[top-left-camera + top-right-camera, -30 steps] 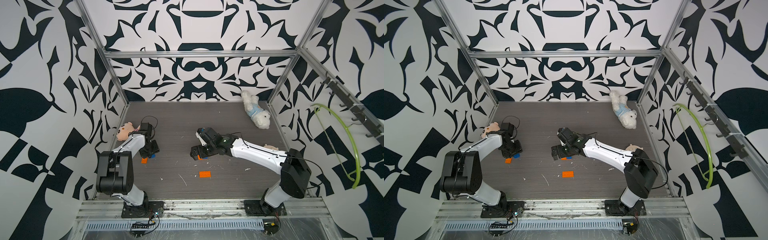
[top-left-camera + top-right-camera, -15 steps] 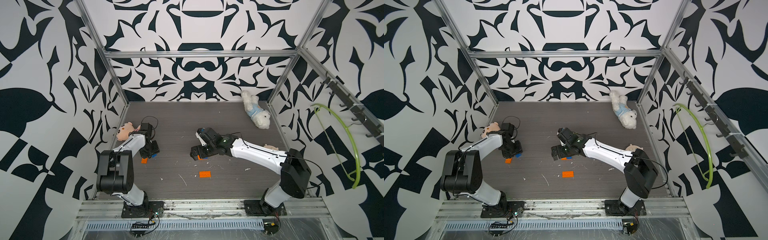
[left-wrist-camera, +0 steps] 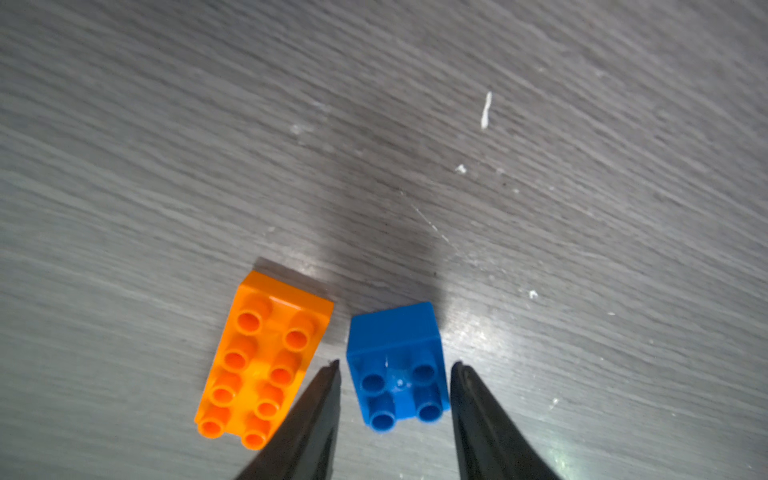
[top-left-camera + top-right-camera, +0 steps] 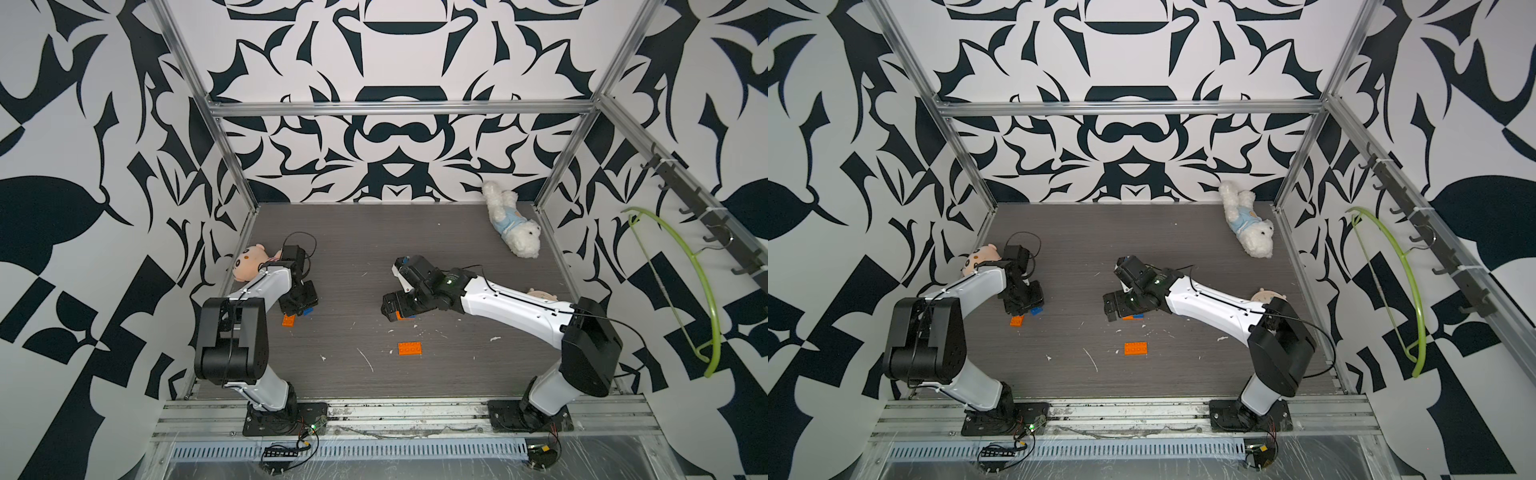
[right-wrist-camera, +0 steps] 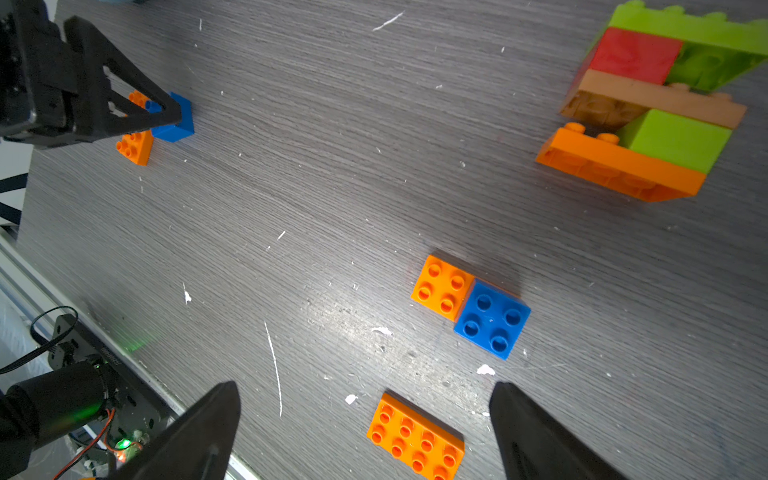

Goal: Assemble the number 5 with lego
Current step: Pick up the lego brick from the center of the board, then assemble the lego brick with the lego brick.

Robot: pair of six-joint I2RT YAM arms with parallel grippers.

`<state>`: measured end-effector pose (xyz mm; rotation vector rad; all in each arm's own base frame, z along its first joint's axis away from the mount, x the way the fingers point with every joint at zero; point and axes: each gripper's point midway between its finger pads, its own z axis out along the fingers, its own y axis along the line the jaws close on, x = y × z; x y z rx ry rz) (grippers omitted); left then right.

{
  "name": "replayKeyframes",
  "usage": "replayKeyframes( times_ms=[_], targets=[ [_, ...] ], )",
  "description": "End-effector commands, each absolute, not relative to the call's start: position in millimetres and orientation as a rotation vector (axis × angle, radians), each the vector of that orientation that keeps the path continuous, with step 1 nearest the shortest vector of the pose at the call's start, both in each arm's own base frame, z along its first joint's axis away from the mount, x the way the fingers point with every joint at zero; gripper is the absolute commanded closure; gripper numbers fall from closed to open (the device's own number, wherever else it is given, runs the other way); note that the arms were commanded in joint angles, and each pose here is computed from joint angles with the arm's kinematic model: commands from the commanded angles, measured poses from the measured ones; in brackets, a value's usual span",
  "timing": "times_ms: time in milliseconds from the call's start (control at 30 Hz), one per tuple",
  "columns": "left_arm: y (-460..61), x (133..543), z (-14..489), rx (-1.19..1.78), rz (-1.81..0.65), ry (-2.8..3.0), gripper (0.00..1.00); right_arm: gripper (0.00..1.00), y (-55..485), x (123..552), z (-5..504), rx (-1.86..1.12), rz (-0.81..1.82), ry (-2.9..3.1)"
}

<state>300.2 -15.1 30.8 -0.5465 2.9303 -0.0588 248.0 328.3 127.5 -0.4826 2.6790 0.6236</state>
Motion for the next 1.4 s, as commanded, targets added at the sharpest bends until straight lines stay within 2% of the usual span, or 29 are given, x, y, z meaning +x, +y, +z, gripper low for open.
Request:
replayKeyframes(
  times_ms=[0, 200, 533, 700, 900, 1100, 1367],
  targets=[
    [-13.2, 300.9, 29.3, -0.555, -0.044, 2.946, 0.52, 0.01, 333.4, 254.2, 145.9, -0.472, 0.639, 2.632],
    [-14.3, 300.9, 29.5, -0.553, -0.053, 2.949, 0.62, 0.01, 331.1, 253.9, 146.0, -0.469, 0.629, 2.633],
    [-25.9, 297.7, 45.9, -0.533, -0.123, 2.932, 0.63, 0.01, 328.1, 255.2, 147.2, -0.463, 0.608, 2.628],
    [-68.4, 293.0, 75.1, -0.434, -0.245, 2.872, 0.63, 0.01, 299.2, 266.3, 146.2, -0.329, 0.455, 2.617],
    [-125.2, 267.4, 83.7, -0.311, -0.326, 2.892, 0.63, 0.01, 248.4, 275.8, 145.2, -0.093, 0.356, 2.613],
    [-171.8, 237.0, 80.6, -0.238, -0.304, 2.920, 0.64, 0.01, 202.1, 278.0, 138.8, 0.051, 0.298, 2.639],
    [-236.1, 200.8, 74.0, -0.123, -0.263, 2.947, 0.64, 0.01, 171.4, 274.2, 127.2, 0.148, 0.252, 2.658]
  ],
)
